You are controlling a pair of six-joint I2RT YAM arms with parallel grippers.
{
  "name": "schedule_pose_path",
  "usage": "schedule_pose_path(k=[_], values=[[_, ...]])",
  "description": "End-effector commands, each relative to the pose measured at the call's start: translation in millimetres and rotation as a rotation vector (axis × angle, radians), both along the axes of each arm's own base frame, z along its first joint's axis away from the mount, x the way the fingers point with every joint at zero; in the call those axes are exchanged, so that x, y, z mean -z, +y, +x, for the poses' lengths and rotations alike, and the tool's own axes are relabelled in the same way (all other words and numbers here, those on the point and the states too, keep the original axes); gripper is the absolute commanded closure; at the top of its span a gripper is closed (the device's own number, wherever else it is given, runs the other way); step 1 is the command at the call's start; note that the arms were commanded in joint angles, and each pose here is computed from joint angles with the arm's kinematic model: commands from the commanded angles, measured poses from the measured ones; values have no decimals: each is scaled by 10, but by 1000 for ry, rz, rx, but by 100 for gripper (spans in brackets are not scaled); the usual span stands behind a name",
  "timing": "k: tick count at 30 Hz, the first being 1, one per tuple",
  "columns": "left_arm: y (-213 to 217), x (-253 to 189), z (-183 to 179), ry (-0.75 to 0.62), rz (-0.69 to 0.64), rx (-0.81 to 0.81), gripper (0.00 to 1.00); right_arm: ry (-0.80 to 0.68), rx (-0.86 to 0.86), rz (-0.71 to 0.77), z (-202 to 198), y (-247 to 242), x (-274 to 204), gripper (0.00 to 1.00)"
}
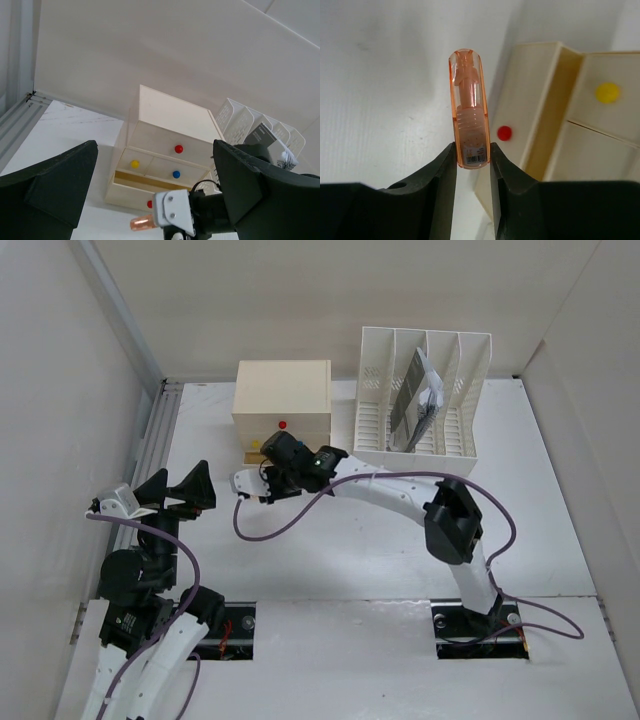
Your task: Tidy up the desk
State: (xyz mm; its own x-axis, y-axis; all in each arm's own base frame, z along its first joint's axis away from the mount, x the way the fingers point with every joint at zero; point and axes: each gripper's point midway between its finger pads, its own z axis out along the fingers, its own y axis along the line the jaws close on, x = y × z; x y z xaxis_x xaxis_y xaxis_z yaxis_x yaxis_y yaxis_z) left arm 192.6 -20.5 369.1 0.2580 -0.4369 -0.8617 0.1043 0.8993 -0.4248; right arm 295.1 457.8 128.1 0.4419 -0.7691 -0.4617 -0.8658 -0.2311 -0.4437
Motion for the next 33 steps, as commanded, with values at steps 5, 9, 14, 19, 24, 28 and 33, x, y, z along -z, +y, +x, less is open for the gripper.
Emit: schedule_pose_path(k=[5,9,14,19,24,28,33], values=[[21,-127,-36,-54,-7,-4,0,-210,264,174,623,-48,-712,87],[21,-127,-36,-54,-7,-4,0,-274,351,158,880,-135,-610,87],[21,-127,-36,-54,-7,-4,0,-342,438,135,1088,-226,-479,86],[21,-127,-36,-54,-7,-4,0,-338,446,122,1143,-242,-372,84],[21,-127,-36,-54,-7,-4,0,-332,462,90,1165,-257,-195,81],[21,-127,-36,-54,-7,-4,0,-333,468,77,1185,-254,-101,69],[21,-127,-36,-54,-7,-4,0,-324,474,73,1173,-265,-83,57]])
